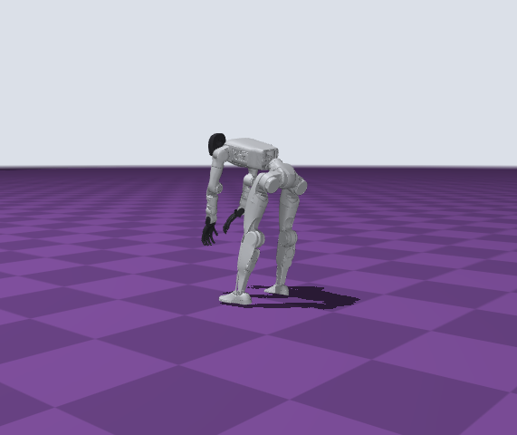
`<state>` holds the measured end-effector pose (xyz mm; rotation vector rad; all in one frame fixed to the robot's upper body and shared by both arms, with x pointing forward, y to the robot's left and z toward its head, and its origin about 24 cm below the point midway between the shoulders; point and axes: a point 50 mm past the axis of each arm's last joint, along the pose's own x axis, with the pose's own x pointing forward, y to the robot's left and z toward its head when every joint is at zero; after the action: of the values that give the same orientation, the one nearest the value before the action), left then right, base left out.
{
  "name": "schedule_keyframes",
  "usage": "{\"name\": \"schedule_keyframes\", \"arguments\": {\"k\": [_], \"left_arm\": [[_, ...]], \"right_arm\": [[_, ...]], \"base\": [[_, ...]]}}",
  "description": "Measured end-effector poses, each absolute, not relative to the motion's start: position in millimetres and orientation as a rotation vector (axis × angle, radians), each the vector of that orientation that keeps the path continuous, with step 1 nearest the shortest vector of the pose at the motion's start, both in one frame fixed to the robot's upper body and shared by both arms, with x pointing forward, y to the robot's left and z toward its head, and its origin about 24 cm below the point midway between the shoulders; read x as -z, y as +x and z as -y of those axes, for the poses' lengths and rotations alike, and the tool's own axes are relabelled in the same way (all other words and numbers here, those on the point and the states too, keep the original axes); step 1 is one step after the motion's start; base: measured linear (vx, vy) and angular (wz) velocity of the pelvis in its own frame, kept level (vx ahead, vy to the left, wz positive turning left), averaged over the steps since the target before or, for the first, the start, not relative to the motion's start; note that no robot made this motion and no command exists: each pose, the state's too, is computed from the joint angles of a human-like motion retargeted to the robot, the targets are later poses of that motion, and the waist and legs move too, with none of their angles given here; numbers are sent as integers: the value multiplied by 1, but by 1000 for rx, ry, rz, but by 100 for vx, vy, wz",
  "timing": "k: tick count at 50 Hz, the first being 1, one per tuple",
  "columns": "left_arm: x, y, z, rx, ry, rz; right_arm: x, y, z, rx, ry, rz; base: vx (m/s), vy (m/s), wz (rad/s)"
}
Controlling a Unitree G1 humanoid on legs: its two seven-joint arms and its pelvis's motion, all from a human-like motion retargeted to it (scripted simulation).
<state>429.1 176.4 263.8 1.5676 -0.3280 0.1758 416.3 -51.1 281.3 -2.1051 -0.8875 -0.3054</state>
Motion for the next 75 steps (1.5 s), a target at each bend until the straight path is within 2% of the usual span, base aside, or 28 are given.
{"name": "schedule_keyframes", "arguments": {"k": [3, 12, 18, 30, 35, 44, 55, 75], "left_arm": [[-281, 427, -176, -237, 1489, 392], [-280, 427, -138, -187, 1422, 503], [-290, 427, -132, -167, 1470, 525], [-384, 409, -134, -277, 1651, 611], [-407, 402, -136, -274, 1673, 592], [-396, 403, -128, -358, 1623, 739], [-370, 409, -119, -360, 1585, 783], [-399, 400, -143, -497, 1606, 800]], "right_arm": [[-290, 414, 42, 299, -2113, 916], [-284, 420, 68, 257, -2089, 797], [-295, 420, 70, 263, -2092, 791], [-390, 402, 73, 433, -2076, 813], [-409, 396, 72, 424, -2040, 776], [-400, 396, 72, 544, -2073, 925], [-383, 401, 79, 553, -2091, 948], [-406, 392, 70, 553, -2085, 992]], "base": [[12, 0, -5], [7, 2, 2], [3, 2, 3], [-2, 3, 35], [3, 1, 32], [6, 1, -1], [2, 0, -10], [-2, 0, 12]]}}
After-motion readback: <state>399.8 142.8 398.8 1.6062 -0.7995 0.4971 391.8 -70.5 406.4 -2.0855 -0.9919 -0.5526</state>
